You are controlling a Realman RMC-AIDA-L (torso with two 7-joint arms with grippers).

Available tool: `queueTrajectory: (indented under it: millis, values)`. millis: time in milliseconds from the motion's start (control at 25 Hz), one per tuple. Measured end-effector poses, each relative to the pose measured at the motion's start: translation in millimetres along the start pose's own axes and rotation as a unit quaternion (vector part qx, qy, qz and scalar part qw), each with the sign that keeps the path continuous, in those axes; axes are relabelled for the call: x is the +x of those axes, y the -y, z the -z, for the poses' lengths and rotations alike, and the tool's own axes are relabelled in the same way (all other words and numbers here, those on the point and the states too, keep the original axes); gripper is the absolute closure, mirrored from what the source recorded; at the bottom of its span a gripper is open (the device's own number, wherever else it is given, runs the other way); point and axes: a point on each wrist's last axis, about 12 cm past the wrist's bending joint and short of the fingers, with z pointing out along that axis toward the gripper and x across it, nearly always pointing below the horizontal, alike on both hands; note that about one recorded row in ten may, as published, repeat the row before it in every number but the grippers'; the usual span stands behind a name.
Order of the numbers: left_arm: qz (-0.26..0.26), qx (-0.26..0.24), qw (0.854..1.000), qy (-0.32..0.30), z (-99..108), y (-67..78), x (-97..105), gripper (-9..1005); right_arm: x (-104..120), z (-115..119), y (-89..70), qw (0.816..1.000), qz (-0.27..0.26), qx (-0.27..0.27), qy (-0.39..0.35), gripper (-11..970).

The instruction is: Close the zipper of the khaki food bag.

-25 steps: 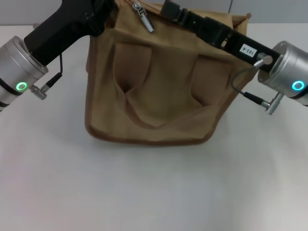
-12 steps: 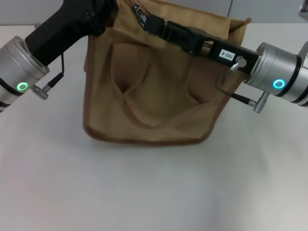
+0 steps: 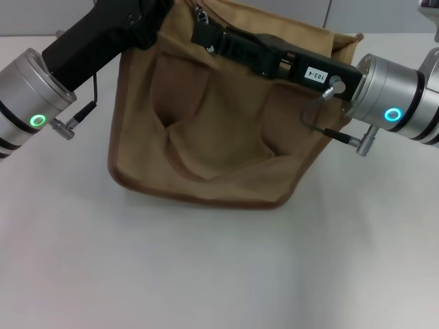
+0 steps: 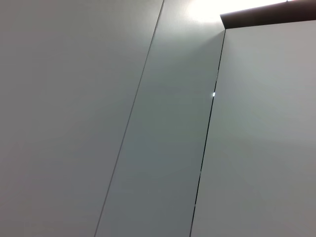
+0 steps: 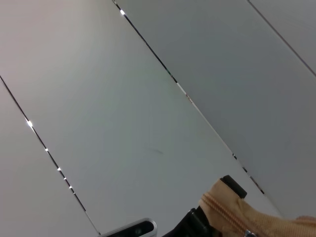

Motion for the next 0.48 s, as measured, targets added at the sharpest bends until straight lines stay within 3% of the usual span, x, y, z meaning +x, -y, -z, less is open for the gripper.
queueTrajectory:
  millis: [480]
  values:
    - [-0.001,-0.002,1.000,0.000,-0.3,-0.6,0.0,958,-1.3,-2.9,2.9,1.000,-0.003,0.011,0.000,716]
